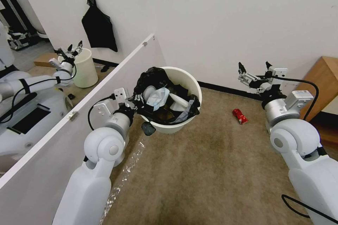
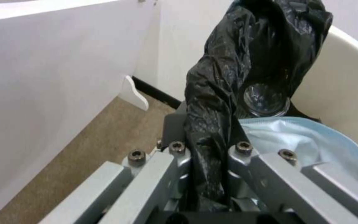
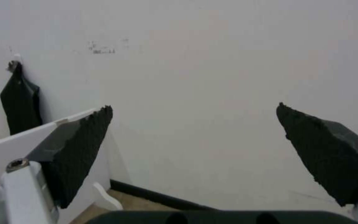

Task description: Pick up the trash bin, then pick up the garbage from the floor and place it into the trash bin.

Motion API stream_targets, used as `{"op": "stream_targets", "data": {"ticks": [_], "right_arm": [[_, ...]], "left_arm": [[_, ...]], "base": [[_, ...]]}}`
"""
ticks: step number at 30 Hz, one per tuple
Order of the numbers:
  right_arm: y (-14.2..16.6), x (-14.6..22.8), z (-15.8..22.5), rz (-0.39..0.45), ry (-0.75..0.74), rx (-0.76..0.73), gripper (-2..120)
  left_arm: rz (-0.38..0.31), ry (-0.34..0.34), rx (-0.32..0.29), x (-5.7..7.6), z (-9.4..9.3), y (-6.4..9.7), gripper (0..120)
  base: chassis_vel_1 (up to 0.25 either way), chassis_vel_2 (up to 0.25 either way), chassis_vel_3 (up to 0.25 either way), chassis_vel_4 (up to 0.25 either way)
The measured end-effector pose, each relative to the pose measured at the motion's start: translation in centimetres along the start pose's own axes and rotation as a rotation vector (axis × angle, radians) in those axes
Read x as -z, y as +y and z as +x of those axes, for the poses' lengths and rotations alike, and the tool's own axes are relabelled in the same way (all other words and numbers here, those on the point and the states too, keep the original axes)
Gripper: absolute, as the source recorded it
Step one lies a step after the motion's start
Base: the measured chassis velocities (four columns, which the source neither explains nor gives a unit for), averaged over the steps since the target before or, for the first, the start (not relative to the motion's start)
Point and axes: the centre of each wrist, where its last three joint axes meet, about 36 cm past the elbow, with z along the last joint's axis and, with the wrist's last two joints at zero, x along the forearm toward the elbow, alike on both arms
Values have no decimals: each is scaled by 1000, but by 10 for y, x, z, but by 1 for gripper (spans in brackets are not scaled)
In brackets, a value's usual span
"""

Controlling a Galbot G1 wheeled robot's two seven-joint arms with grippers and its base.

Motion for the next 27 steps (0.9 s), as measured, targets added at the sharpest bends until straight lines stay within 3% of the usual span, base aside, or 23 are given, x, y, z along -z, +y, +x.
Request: {"op": "stream_targets", "data": {"ticks": [27], "right_arm": [[1,1,0,13,12,-5,100]], "left_arm": [[6,5,-7,-2,4,-2,4]], "base": [[-16,18,12,-16]]}}
